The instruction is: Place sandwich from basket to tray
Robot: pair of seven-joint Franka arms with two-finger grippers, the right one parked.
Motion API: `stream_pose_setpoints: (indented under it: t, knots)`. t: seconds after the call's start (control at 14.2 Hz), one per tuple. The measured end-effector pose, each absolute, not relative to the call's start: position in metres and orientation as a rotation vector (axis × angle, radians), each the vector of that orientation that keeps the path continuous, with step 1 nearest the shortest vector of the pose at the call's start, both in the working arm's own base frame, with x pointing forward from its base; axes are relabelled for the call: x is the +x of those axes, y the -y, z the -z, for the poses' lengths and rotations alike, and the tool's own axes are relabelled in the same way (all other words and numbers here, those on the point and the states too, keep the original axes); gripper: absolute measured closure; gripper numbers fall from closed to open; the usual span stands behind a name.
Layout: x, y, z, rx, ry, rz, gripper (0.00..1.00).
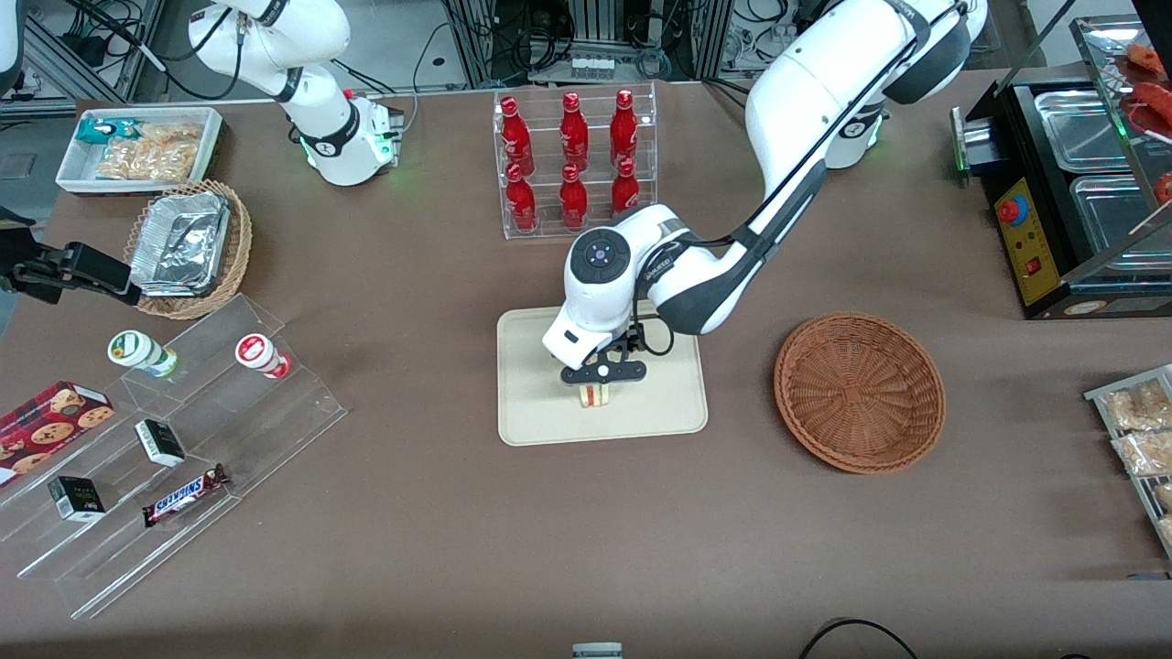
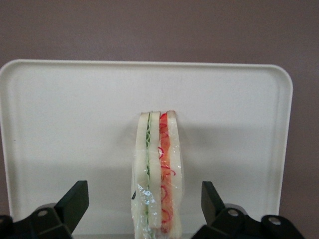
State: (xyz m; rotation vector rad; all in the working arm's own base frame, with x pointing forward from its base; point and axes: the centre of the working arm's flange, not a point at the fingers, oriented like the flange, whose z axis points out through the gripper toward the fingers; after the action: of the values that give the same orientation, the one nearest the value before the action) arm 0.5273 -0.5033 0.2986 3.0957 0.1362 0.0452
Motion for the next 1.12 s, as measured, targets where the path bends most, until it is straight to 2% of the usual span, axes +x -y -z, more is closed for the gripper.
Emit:
stream_pose_setpoints:
  t: [0.21,0.56,0.84,1.12]
  knots:
    - [0.548,0.477,-0.345,3.118,-0.236,-0.135,0.00]
    - [0.578,0.419,-0.439,3.114,-0.473,-0.201,0.00]
    - [0.602,0.318,-0.505,3.196,-0.473,-0.188,0.00]
    - [0.604,0.208,-0.548,3.204,-0.308,-0.082,0.00]
